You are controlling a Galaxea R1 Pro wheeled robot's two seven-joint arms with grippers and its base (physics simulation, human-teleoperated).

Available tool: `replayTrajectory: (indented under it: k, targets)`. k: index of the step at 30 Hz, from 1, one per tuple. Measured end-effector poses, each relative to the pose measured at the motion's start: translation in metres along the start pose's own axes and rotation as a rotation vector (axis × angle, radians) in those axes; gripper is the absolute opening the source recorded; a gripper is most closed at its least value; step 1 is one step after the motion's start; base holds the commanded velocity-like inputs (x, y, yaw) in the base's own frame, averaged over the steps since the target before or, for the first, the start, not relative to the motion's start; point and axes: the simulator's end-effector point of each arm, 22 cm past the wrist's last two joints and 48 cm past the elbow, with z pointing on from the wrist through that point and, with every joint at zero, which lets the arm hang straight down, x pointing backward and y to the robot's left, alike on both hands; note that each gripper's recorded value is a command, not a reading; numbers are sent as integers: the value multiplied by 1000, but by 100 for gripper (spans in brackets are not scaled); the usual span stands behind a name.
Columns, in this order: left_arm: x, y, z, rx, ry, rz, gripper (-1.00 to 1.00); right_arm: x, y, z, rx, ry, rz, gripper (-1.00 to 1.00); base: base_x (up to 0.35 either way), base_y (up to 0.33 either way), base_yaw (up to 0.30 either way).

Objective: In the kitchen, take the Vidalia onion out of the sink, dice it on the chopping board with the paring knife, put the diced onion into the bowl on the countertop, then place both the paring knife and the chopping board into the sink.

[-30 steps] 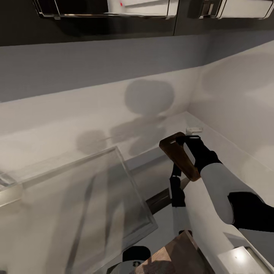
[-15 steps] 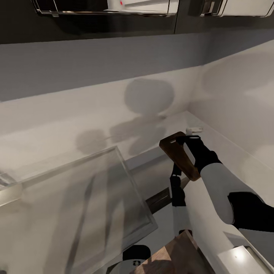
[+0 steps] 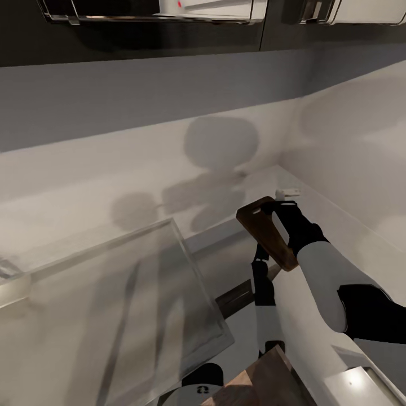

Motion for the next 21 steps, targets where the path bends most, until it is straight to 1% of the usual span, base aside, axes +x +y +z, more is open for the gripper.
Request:
replayTrajectory:
  k: [12,21]
  targets:
    - [2,0,0,0,4,0,100,0,0,0,0,1,0,100,1,0,0]
    - [7,0,-2,0,18,0,100,8,3,5,-2,13,-3,100,0,0,0]
